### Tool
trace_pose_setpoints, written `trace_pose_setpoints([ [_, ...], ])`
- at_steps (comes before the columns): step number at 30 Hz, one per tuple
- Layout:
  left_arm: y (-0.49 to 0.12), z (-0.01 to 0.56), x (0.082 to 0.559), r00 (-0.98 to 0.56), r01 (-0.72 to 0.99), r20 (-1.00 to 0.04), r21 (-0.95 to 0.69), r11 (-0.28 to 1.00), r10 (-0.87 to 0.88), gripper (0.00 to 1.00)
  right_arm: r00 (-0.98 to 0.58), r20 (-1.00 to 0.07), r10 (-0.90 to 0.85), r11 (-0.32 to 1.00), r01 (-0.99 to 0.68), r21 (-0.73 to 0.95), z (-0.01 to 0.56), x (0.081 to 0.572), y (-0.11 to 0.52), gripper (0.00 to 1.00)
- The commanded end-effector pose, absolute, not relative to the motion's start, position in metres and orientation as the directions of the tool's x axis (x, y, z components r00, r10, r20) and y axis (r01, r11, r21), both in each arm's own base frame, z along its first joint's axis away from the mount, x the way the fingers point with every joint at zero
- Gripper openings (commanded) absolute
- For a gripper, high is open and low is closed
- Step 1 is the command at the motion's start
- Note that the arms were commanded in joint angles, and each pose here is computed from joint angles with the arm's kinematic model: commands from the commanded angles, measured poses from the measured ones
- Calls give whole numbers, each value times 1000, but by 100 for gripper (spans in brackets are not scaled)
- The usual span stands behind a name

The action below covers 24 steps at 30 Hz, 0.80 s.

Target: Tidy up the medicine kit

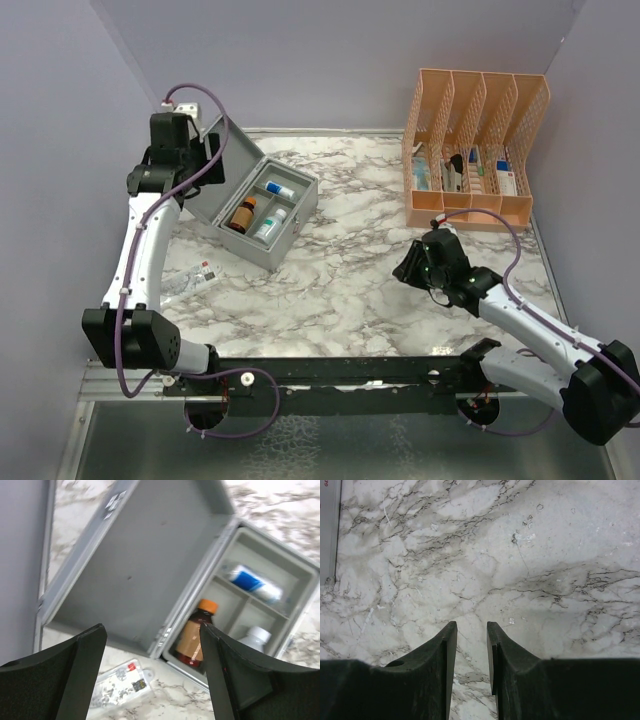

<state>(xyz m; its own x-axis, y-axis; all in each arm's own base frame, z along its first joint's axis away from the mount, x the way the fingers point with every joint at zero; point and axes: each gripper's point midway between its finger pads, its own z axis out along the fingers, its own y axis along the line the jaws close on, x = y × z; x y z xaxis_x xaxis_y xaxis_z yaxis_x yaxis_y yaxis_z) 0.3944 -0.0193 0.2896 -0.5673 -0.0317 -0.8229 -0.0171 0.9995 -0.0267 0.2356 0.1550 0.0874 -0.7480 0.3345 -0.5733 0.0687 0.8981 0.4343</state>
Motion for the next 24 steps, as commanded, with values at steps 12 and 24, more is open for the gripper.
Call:
trace_pose_setpoints([
  [12, 91, 305, 393, -402, -366, -851, -190, 911, -339, 69, -740, -569, 357, 873, 48, 486, 101, 242, 167, 31],
  [24, 90, 283, 425, -464, -252, -796, -303, 919, -390, 84, -746, -560, 359, 870, 51, 490, 93, 238, 167, 31],
])
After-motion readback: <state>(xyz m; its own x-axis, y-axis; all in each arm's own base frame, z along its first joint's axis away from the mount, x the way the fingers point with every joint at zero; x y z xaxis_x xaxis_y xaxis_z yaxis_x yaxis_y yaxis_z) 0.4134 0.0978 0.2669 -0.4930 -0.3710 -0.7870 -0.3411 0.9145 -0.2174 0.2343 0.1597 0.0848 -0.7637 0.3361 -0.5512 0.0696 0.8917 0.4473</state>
